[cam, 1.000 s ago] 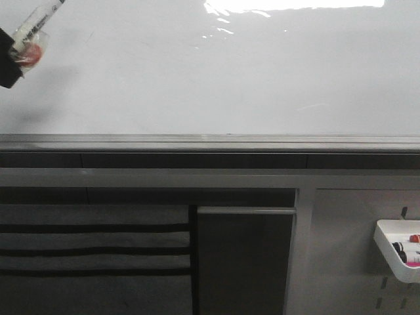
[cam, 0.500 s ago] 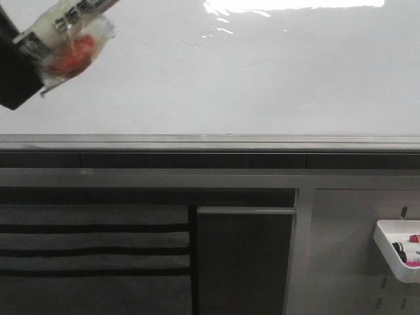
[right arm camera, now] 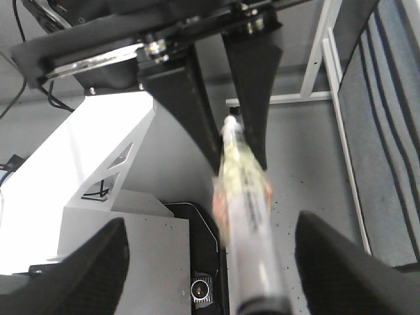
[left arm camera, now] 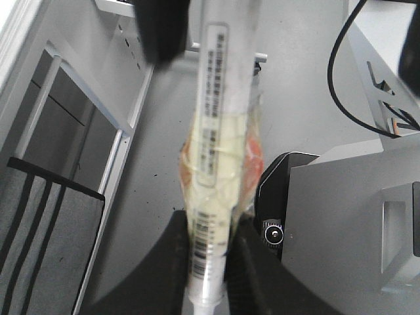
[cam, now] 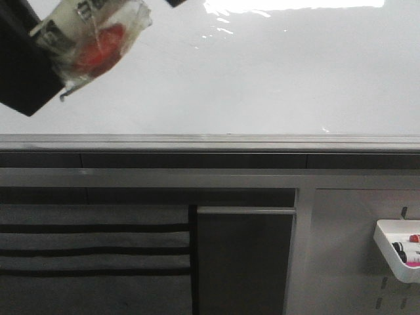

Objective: Write number 3 on whiteboard

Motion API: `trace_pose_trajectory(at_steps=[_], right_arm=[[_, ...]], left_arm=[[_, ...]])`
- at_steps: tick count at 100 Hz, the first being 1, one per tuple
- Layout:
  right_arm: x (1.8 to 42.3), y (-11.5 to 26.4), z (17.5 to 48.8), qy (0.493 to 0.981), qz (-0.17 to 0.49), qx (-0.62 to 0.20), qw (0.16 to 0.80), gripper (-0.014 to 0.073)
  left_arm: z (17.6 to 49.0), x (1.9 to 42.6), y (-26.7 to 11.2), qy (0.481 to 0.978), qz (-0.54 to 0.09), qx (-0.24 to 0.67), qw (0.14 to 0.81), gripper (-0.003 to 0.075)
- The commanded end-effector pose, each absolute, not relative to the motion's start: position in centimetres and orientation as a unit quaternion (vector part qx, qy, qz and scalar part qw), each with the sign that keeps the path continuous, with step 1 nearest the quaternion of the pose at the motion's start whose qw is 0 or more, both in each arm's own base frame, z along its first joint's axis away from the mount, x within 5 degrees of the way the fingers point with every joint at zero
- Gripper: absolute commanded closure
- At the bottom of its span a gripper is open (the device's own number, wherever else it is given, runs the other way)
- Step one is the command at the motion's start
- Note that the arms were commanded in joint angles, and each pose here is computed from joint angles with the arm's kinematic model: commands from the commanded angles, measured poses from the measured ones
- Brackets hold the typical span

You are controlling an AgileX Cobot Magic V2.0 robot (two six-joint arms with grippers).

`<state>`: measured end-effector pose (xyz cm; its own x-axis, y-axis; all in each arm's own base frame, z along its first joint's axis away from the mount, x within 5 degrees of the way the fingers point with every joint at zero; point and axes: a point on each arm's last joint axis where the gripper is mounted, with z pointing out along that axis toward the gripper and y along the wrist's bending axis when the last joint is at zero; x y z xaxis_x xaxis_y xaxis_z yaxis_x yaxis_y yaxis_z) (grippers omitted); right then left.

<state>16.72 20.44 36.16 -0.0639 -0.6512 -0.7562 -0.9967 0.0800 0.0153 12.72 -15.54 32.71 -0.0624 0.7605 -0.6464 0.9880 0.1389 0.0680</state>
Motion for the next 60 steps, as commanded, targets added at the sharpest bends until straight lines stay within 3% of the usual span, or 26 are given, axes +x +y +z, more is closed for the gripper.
trace_pose_trajectory(at_steps=[1,60], right_arm=[[17.17,21.1,37.77,0.657,0.293,-0.605,0.342,0.0165],[17.37,21.57,38.06,0.651,0.297,-0.614,0.332,0.0389]], left_arm=[[34.31,12.51,-15.86,0.688,-0.218,0.615,0.318,0.0738],[34.37,12.59,-15.89,0.688,-0.217,0.613,0.323,0.0738]])
